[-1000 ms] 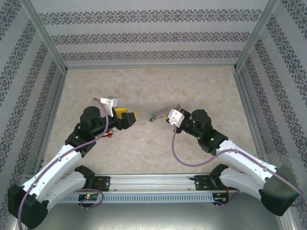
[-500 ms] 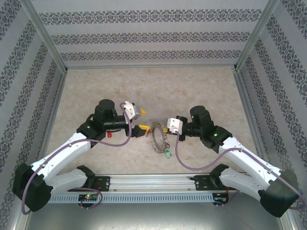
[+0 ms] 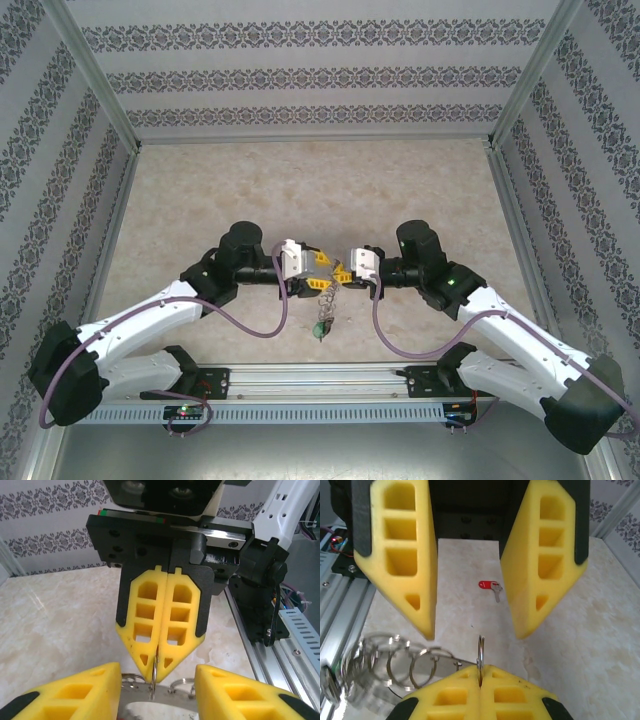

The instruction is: Put the keys on the keyring

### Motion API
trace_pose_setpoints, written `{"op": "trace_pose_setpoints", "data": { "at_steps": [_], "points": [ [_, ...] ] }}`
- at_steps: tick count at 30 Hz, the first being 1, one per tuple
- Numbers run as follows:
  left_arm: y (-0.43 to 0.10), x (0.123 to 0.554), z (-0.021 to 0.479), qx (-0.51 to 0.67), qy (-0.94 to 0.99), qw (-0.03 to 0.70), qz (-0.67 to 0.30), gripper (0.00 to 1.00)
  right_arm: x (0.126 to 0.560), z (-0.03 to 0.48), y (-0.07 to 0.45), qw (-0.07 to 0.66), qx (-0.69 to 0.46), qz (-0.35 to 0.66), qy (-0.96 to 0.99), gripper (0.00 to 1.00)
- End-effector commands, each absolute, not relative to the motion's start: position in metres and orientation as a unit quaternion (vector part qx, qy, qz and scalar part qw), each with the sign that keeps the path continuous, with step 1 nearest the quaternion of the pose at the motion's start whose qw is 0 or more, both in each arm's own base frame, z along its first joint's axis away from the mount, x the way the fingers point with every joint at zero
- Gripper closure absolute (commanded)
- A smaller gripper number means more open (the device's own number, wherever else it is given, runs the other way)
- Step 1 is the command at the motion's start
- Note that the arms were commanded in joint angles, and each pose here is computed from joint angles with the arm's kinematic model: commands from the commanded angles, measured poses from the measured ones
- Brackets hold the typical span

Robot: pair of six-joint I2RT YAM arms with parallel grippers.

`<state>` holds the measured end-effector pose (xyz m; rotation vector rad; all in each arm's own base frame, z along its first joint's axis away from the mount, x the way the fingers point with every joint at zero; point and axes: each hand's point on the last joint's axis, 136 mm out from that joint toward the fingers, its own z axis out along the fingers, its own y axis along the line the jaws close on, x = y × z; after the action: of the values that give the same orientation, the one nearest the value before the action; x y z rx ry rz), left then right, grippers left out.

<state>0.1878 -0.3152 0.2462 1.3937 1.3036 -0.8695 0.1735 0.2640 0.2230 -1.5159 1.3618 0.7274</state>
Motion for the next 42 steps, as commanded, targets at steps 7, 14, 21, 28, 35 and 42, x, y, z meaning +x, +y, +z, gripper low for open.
{"op": "trace_pose_setpoints", "data": {
  "at_steps": [7,14,21,28,35,42],
  "points": [
    [-0.308,0.184,0.245,0.603,0.518,0.523,-0.308,0.76,0.165,0.262,0.272,0.508,-0.622,0.314,0.507,1.0],
    [-0.308,0.185,0.239,0.615,0.521,0.511,-0.299,0.87,0.166,0.268,0.274,0.513,-0.626,0.308,0.5,1.0],
    [-0.307,0.188,0.237,0.611,0.528,0.51,-0.295,0.75,0.165,0.27,0.279,0.513,-0.633,0.309,0.492,1.0],
    [-0.31,0.189,0.247,0.601,0.523,0.522,-0.305,0.79,0.164,0.271,0.283,0.511,-0.637,0.312,0.487,1.0],
    [-0.311,0.187,0.252,0.599,0.518,0.524,-0.314,0.81,0.165,0.268,0.284,0.509,-0.637,0.31,0.489,1.0],
    [-0.312,0.188,0.257,0.59,0.519,0.53,-0.32,0.8,0.165,0.264,0.284,0.506,-0.638,0.308,0.492,1.0]
  ]
}}
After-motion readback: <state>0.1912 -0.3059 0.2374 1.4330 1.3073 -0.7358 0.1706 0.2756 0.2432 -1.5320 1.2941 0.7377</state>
